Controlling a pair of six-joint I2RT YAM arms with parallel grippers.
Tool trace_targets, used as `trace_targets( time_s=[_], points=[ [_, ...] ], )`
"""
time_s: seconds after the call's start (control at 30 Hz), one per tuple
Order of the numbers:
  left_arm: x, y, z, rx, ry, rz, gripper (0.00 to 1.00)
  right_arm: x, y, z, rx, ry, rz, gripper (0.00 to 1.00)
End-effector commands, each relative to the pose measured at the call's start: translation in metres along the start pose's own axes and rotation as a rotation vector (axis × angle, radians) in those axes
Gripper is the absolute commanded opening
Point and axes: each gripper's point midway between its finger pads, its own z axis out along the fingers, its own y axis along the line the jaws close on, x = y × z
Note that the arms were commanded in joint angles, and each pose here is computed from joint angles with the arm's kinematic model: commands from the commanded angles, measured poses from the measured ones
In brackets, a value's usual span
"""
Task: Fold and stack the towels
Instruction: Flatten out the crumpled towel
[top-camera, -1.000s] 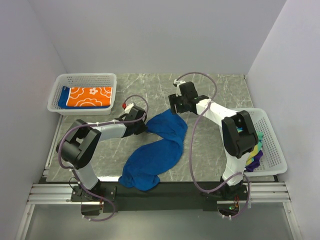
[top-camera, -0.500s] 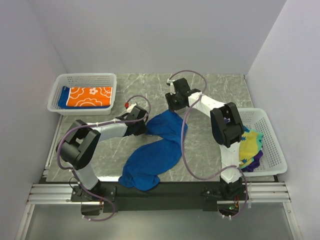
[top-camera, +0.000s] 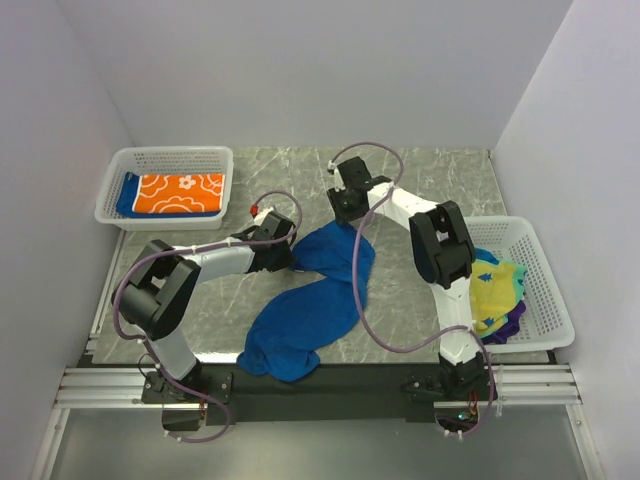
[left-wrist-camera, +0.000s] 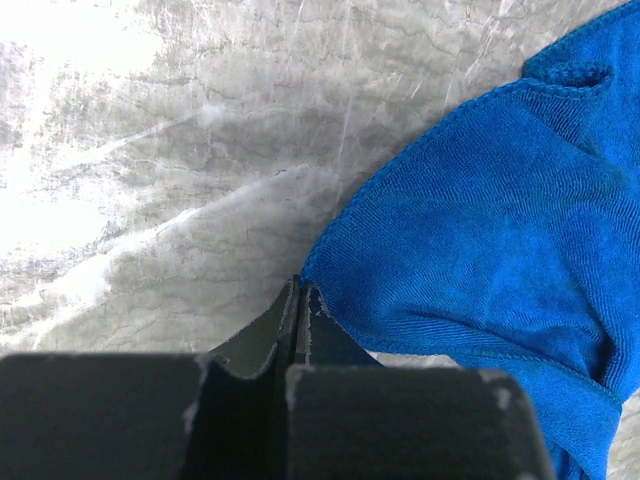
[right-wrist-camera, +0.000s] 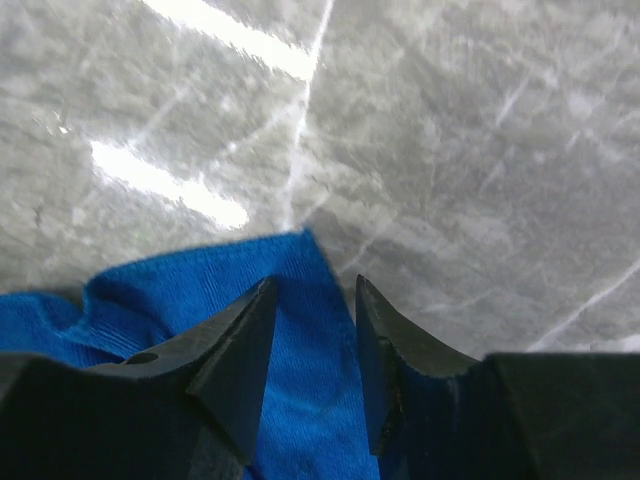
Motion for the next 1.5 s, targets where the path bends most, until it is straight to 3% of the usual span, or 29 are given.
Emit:
trace_targets(
  time_s=[0.0,0.67,0.8,0.83,0.87,1.0,1.2,1.4,1.47],
  points=[
    [0.011,0.010,-0.007,-0.028,0.043,0.041,0.01,-0.019,0.005,-0.003,0.013,-0.037,-0.024,0.45],
    [0.013,0.016,-0.008,-0.040,0.043,0.055,0.01,0.012,0.020,0.021,0.008,0.111,-0.070,0.41],
    [0.012,0.017,-0.009,-0.045,0.040,0.059,0.01,0.023,0.021,0.022,0.022,0.160,-0.077,0.33],
    [0.012,0.018,-0.009,-0.046,0.038,0.062,0.01,0.025,0.022,0.022,0.023,0.162,-0.077,0.28],
    [0.011,0.018,-0.009,-0.047,0.035,0.060,0.01,0.024,0.023,0.021,0.021,0.157,-0.070,0.18],
    [0.006,0.021,-0.012,-0.067,0.014,0.080,0.01,0.008,0.019,0.016,0.034,0.090,-0.060,0.00],
    [-0.041,0.013,-0.028,-0.093,-0.115,0.146,0.01,-0.052,-0.002,-0.031,0.085,-0.087,-0.022,0.00],
    [-0.159,-0.027,-0.088,-0.110,-0.399,0.238,0.01,-0.149,-0.039,-0.154,0.162,-0.410,0.080,0.00],
    [-0.208,-0.051,-0.124,-0.085,-0.524,0.268,0.01,-0.181,-0.053,-0.211,0.202,-0.547,0.108,0.00]
  ],
)
